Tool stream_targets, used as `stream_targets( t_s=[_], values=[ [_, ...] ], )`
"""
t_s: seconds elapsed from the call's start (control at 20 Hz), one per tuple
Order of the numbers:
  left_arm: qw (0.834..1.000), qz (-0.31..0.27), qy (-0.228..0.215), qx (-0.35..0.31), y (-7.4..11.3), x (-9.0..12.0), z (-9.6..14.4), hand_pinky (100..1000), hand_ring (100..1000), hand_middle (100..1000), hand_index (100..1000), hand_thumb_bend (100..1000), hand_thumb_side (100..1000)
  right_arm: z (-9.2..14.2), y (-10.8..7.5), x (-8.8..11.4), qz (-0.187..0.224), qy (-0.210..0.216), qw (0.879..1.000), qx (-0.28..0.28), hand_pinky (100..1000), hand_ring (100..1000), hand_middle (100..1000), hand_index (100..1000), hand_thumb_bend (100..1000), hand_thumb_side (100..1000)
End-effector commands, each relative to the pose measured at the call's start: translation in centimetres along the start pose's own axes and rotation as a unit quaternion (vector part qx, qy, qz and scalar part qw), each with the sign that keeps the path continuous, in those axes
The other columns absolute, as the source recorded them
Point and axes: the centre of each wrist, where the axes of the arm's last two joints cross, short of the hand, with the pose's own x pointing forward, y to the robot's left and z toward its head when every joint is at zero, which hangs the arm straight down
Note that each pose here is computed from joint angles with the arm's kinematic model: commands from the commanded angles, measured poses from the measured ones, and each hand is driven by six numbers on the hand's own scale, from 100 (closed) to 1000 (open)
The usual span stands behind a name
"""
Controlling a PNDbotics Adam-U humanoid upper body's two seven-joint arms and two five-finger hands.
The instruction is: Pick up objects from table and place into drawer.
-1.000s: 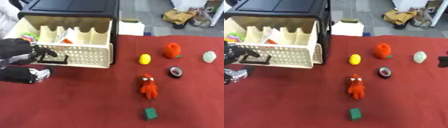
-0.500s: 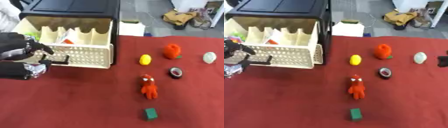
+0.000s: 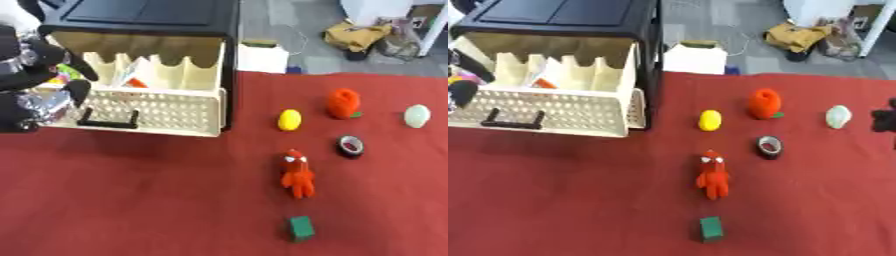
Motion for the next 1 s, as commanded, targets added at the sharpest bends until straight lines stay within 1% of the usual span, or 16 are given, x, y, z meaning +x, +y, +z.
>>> stream_targets(
  t_s=[0.05, 0.2, 0.35, 0.5, 0.65, 0.7, 0.75, 0.8, 0.9, 1.0],
  values=[
    [0.997, 0.021, -0.018, 0.074, 1.1, 0.3, 0.1, 100, 100, 100, 716, 100, 1000, -0.5, -0.4, 0.3, 0.006, -0.013, 1.000, -0.001, 689, 707, 507, 783, 107, 812],
    [0.985, 0.073, -0.026, 0.156, 0.8, 0.3, -0.1, 100, 100, 100, 704, 100, 1000, -0.5, -0.5, 0.3, 0.007, -0.016, 1.000, -0.001, 689, 707, 507, 783, 107, 819],
    [0.963, 0.131, -0.025, 0.233, -0.2, 0.4, -0.4, 100, 100, 100, 709, 100, 1000, -0.5, -0.6, 0.4, 0.008, -0.020, 1.000, 0.000, 689, 708, 508, 784, 108, 828],
    [0.940, 0.174, -0.022, 0.294, -0.9, 0.6, -0.7, 100, 100, 100, 722, 100, 1000, -0.6, -0.6, 0.4, 0.010, -0.025, 1.000, 0.004, 690, 709, 509, 784, 113, 845],
    [0.922, 0.211, -0.018, 0.326, -1.6, 1.0, -1.2, 100, 100, 100, 743, 100, 1000, -0.7, -0.9, 0.4, 0.019, -0.034, 0.999, 0.012, 691, 714, 513, 784, 130, 888],
    [0.916, 0.221, -0.020, 0.333, -1.8, 1.1, -1.4, 100, 100, 100, 754, 100, 1000, -0.7, -1.1, 0.4, 0.023, -0.038, 0.999, 0.014, 693, 717, 515, 784, 140, 915],
    [0.910, 0.234, -0.023, 0.340, -2.0, 1.3, -1.6, 100, 100, 100, 767, 100, 1000, -0.8, -1.3, 0.4, 0.029, -0.043, 0.998, 0.018, 695, 720, 517, 784, 160, 967],
    [0.905, 0.246, -0.028, 0.346, -2.2, 1.5, -1.9, 100, 100, 100, 771, 100, 1000, -0.9, -1.6, 0.4, 0.036, -0.049, 0.998, 0.021, 695, 720, 518, 784, 150, 939],
    [0.893, 0.273, -0.041, 0.355, -2.7, 2.0, -2.4, 100, 100, 100, 804, 100, 1000, -1.2, -2.2, 0.4, 0.051, -0.062, 0.996, 0.028, 699, 728, 526, 786, 178, 1000],
    [0.881, 0.301, -0.059, 0.360, -3.3, 2.6, -3.0, 100, 100, 100, 834, 100, 1000, -1.6, -2.9, 0.5, 0.069, -0.076, 0.994, 0.034, 701, 735, 532, 788, 214, 1000]
  ],
)
